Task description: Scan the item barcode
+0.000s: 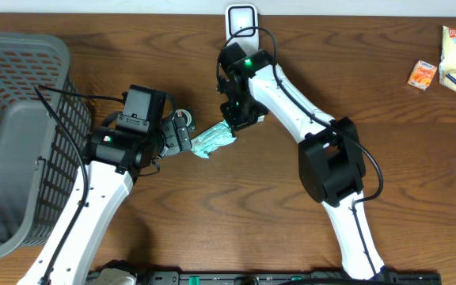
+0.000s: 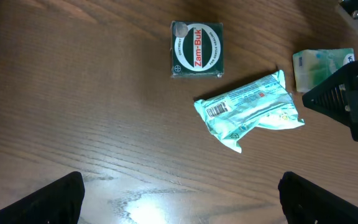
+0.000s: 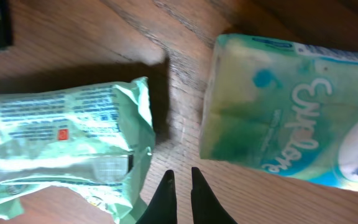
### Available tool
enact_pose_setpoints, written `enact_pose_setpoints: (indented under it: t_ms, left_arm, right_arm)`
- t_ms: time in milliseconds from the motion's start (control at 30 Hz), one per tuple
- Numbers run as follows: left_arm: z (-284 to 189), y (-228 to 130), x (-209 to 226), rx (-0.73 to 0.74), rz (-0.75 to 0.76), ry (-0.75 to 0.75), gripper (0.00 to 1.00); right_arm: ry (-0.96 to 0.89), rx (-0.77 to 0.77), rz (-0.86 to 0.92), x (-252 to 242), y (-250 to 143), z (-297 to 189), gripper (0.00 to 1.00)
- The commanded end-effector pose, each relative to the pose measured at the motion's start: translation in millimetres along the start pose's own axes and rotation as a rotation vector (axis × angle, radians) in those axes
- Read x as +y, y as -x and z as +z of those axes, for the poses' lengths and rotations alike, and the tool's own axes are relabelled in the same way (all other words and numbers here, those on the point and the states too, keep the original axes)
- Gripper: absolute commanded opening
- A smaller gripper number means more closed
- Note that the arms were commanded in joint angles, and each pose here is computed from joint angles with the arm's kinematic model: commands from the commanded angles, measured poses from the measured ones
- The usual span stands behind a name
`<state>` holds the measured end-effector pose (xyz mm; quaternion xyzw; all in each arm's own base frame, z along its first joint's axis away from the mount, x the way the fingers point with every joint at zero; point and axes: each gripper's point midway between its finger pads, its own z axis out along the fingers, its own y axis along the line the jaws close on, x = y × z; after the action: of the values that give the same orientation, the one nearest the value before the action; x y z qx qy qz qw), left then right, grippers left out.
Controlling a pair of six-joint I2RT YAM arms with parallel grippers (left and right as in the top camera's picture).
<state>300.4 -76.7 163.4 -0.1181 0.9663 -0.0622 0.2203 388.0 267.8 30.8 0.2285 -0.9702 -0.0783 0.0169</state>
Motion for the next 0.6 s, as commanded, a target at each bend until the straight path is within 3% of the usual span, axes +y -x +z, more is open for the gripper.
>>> enact_pose_setpoints:
  t_ms: [0, 267, 567]
  left_arm:
    - [-4, 4, -1, -0.012, -0.003, -0.004, 0.98]
    - [-4, 4, -1, -0.012, -0.003, -0.004, 0.98]
    - [-4, 4, -1, -0.012, -0.003, -0.004, 0.98]
  right_arm:
    - [-0.061, -0.033, -0.014, -6, 1, -19, 0.02]
    - [-0.069, -0.045, -0.018, -14, 2, 2, 0.01]
    - [-0.458, -0.017, 0.188, -107, -15, -17, 0.01]
